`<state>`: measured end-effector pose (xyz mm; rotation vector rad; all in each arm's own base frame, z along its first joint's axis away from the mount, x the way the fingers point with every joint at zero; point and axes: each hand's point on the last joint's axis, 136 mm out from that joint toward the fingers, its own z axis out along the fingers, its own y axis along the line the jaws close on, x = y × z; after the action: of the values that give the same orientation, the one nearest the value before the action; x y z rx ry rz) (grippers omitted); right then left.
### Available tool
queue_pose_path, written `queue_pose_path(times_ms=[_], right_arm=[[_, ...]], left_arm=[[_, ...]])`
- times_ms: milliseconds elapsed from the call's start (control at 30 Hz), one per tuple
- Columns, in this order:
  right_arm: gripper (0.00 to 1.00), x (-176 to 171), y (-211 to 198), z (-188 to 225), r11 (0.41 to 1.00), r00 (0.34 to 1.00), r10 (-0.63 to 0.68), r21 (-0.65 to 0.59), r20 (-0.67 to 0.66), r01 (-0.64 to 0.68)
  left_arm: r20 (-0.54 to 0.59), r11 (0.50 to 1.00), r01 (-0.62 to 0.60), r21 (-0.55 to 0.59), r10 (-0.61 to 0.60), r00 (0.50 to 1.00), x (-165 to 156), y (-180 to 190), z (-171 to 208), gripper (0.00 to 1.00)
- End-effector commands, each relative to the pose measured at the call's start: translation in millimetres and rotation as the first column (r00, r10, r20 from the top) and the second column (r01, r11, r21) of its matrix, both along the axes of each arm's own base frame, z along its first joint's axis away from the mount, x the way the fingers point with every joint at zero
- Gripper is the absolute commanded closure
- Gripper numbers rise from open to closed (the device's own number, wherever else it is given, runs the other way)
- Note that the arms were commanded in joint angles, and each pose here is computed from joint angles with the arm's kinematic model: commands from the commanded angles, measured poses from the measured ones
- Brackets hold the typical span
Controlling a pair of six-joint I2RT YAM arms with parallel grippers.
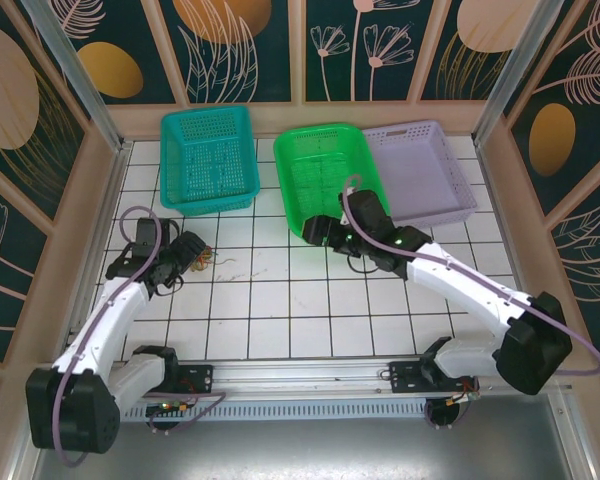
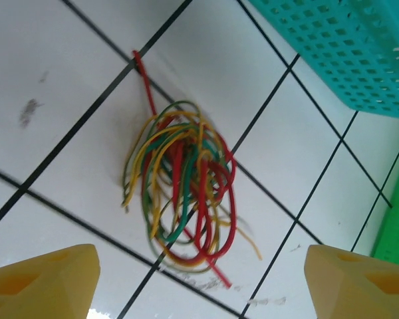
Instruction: Untangle the cables
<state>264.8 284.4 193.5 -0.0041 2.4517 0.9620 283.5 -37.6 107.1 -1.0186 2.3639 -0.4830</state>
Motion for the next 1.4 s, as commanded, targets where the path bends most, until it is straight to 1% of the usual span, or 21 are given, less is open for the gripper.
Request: queue_pose_path(times_ms=[0,33,67,167,267,333,400,500,600,700,800,900,1000,1067,1200,1367], right_arm=[[0.21,-5,15,3,0.996,0.998,0.046,0.072,-0.032,-0.043],[0.21,-5,16,-2,0.997,0.998,0.042,0.065,-0.048,-0.039],[0.21,-6,17,-5,0.997,0.997,0.042,0.066,-0.06,-0.038],[0.23,-6,22,-8,0.995,0.996,0.052,0.084,-0.077,-0.046],[0.23,-6,22,-13,0.995,0.994,0.037,0.094,-0.102,-0.027],[0.23,-6,22,-21,0.995,0.992,0.031,0.095,-0.126,-0.019],[0.23,-7,23,-27,0.995,0.988,0.03,0.097,-0.148,-0.016],[0.24,-6,23,-30,0.995,0.987,0.017,0.104,-0.163,0.0],[0.24,-2,12,-33,0.993,0.982,-0.037,0.104,-0.188,0.058],[0.24,2,0,-35,0.986,0.974,-0.087,0.123,-0.209,0.114],[0.24,4,-5,-30,0.975,0.971,-0.107,0.167,-0.213,0.144],[0.24,3,-3,-30,0.971,0.969,-0.105,0.186,-0.225,0.149],[0.24,0,5,-36,0.965,0.962,-0.078,0.221,-0.261,0.138],[0.24,-4,16,-36,0.959,0.963,-0.041,0.26,-0.268,0.113],[0.25,-13,40,-40,0.954,0.955,0.026,0.294,-0.297,0.066],[0.27,-23,61,-42,0.932,0.939,0.081,0.359,-0.334,0.047]], left_arm=[[0.061,0.998,0.047,-0.051,-0.043,0.997,22,-14,-1,0.33],[0.02,0.996,0.059,-0.062,-0.058,0.998,20,-17,-13,0.4],[-0.02,0.996,0.066,-0.065,-0.068,0.997,16,-18,-25,0.43],[-0.058,0.996,0.078,-0.049,-0.081,0.995,9,-17,-42,0.46],[-0.077,0.993,0.113,-0.022,-0.115,0.99,8,-17,-50,0.52],[-0.1,0.99,0.141,-0.014,-0.142,0.985,7,-18,-58,0.58],[-0.103,0.986,0.169,-0.004,-0.168,0.98,8,-19,-65,0.7],[-0.1,0.976,0.219,0.011,-0.217,0.971,7,-21,-70,1.0],[-0.022,0.962,0.273,-0.012,-0.273,0.962,4,-34,-54,1.0],[0.075,0.918,0.38,-0.113,-0.373,0.925,-4,-66,-29,1.0],[0.176,0.833,0.505,-0.228,-0.474,0.862,-24,-110,-3,1.0],[0.226,0.746,0.613,-0.26,-0.57,0.79,-45,-143,14,1.0],[0.286,0.671,0.682,-0.292,-0.619,0.731,-57,-168,29,1.0],[0.302,0.651,0.7,-0.294,-0.632,0.714,-59,-178,31,1.0],[0.32,0.614,0.734,-0.289,-0.661,0.679,-59,-198,36,1.0],[0.33,0.579,0.767,-0.278,-0.692,0.642,-55,-220,41,1.0]])
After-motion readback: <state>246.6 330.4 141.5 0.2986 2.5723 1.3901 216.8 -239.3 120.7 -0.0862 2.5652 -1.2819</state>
